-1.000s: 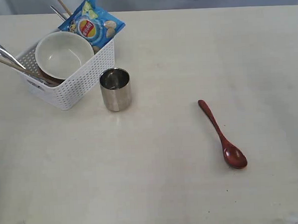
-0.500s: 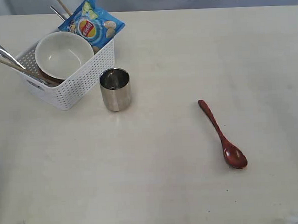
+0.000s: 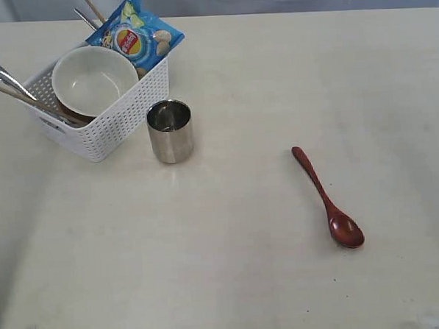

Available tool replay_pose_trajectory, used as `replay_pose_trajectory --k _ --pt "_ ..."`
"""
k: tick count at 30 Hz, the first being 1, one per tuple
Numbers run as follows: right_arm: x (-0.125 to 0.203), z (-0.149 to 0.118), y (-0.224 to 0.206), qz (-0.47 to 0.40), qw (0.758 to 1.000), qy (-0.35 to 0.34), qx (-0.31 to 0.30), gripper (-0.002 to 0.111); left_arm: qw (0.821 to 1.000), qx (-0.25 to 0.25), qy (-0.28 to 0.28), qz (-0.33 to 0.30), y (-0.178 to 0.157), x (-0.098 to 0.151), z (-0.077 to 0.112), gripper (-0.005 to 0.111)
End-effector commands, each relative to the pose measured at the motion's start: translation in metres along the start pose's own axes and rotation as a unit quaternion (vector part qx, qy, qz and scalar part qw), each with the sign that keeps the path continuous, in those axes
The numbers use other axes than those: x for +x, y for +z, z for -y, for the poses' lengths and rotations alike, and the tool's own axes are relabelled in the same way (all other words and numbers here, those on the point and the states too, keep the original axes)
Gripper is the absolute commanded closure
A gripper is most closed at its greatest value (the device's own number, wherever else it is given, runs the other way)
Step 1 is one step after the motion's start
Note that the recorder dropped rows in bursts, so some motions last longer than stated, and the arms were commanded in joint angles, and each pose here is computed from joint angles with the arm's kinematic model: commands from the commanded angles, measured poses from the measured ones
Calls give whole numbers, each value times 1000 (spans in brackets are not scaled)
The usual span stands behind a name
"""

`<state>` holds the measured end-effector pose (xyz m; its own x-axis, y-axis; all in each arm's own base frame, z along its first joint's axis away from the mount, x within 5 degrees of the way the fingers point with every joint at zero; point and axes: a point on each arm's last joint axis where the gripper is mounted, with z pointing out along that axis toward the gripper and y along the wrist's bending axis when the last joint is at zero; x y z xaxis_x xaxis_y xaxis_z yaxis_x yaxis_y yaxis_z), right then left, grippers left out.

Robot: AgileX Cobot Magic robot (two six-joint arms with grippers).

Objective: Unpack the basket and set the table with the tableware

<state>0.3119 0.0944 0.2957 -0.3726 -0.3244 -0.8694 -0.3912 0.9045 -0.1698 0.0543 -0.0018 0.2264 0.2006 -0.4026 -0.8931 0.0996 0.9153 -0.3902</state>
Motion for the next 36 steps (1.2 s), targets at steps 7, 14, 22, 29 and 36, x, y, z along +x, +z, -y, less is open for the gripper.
replay_pose_trajectory --k 7,14,22,29,36 --pt "1 1 -2 -1 1000 -3 1 63 986 100 -51 119 -5 -22 16 107" --pt "1 1 -2 -2 1000 -3 1 63 933 174 -15 313 -18 -94 46 107" --pt "1 1 -2 -2 1000 -3 1 63 985 56 72 146 67 -151 65 107" --pt "1 1 -2 -2 1000 -3 1 63 967 -87 139 -194 177 -134 47 95" --pt "1 1 -2 -2 1000 -1 1 63 882 -165 140 -418 255 -100 25 51"
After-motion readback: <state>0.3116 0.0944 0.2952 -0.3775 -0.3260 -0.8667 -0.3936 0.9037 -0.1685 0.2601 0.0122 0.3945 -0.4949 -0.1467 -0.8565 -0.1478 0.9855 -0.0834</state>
